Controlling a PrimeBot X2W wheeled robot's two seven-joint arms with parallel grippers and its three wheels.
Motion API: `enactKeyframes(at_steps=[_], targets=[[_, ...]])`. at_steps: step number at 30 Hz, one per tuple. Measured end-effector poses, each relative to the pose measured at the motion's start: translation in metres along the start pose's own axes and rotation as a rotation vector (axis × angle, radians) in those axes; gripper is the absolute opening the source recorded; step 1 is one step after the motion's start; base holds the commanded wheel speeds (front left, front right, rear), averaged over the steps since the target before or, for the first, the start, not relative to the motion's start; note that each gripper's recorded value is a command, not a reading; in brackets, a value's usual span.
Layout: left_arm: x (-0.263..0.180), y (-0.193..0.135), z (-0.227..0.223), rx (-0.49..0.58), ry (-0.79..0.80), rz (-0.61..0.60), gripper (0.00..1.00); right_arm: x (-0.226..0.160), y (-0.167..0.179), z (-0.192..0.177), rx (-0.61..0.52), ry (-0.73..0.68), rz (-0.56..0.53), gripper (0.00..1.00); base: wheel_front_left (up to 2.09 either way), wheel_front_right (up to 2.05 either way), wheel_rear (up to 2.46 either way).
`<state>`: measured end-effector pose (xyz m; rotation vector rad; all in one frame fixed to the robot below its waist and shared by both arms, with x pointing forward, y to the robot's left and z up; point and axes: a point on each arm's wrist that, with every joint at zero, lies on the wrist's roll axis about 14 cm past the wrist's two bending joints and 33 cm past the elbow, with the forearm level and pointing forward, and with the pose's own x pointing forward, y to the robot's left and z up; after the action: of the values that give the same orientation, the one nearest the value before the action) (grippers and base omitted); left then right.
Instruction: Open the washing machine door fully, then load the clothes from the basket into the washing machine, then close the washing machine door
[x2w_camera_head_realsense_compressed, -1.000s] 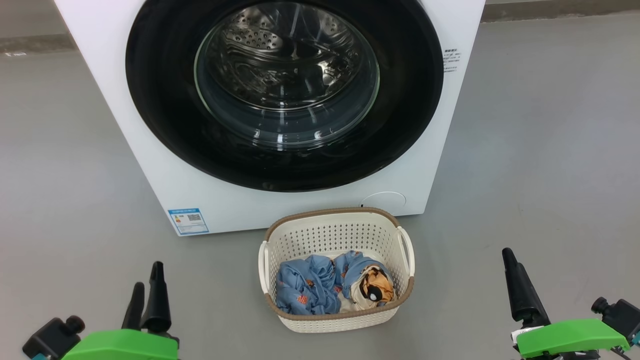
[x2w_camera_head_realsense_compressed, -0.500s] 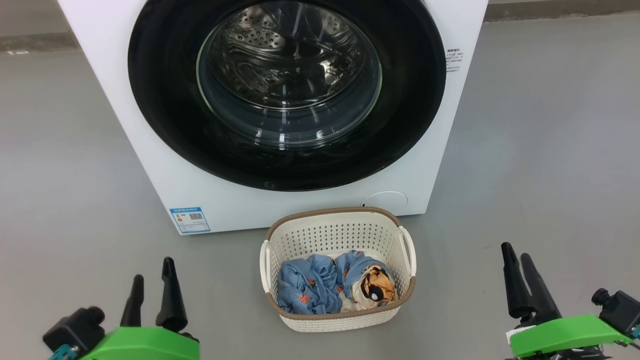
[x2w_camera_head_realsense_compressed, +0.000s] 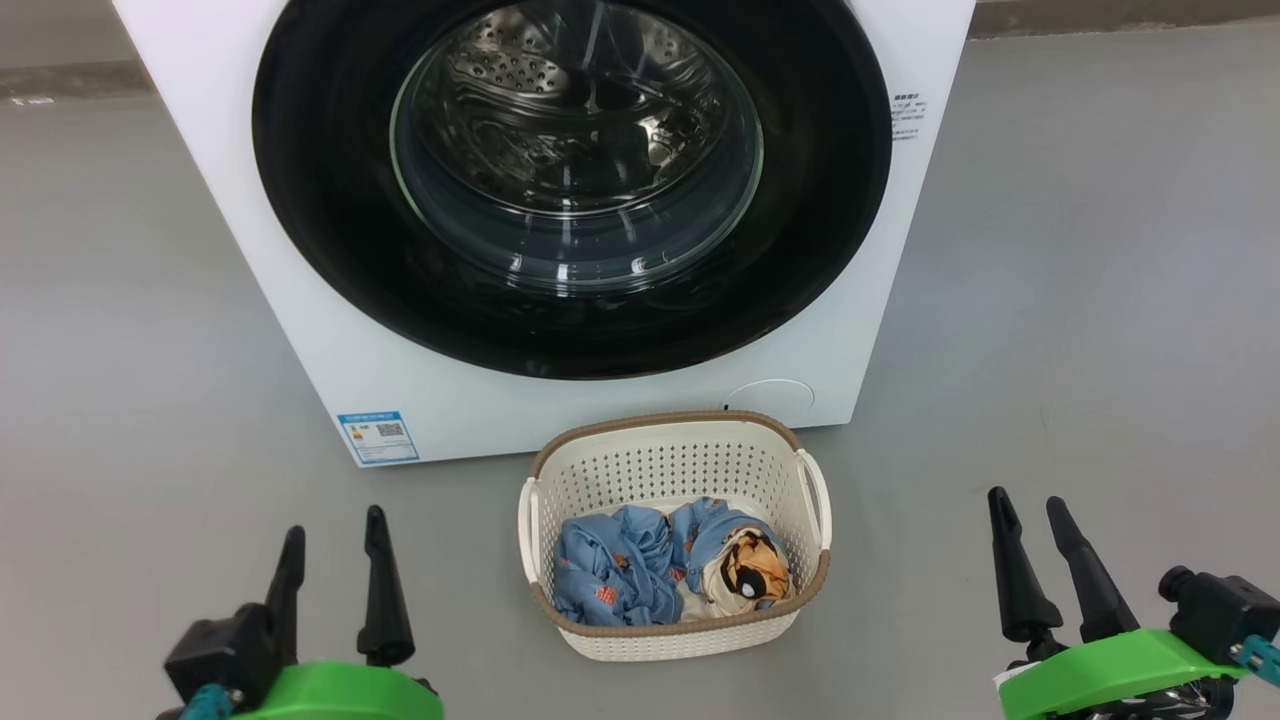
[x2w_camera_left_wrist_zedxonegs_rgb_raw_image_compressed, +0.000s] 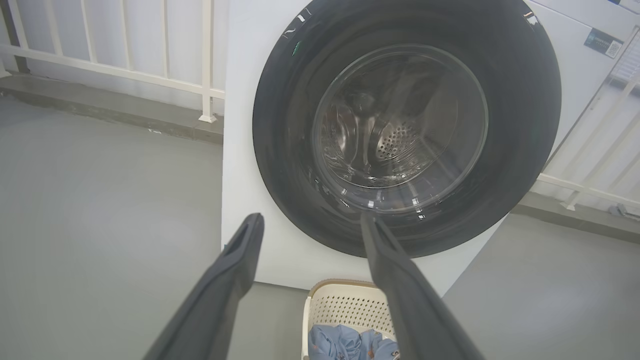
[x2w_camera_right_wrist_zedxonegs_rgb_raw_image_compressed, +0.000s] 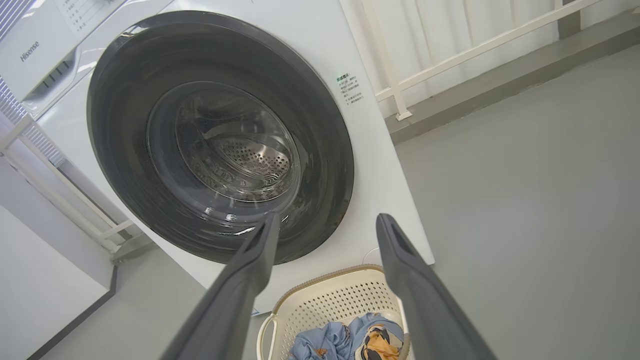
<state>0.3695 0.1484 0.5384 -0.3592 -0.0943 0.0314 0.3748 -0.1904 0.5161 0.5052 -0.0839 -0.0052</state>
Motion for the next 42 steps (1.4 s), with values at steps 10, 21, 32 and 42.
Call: enactKeyframes(at_steps=[10,21,32,42], targets=[[-0.004,-0.009,-0.004,0.170,-0.019,-0.029,1.00,0.001,0.006,-0.002,-0.150,0.003,0.034,1.00,0.00,0.00,0.00],[-0.010,-0.014,-0.014,0.226,-0.012,-0.071,1.00,0.003,0.011,-0.005,-0.287,0.006,0.066,1.00,0.00,0.00,0.00],[-0.014,-0.015,-0.018,0.242,-0.019,-0.087,1.00,0.002,0.016,-0.007,-0.403,0.008,0.099,1.00,0.00,0.00,0.00],[-0.014,-0.013,-0.021,0.240,-0.008,-0.089,1.00,0.002,0.015,-0.008,-0.404,0.010,0.098,1.00,0.00,0.00,0.00]])
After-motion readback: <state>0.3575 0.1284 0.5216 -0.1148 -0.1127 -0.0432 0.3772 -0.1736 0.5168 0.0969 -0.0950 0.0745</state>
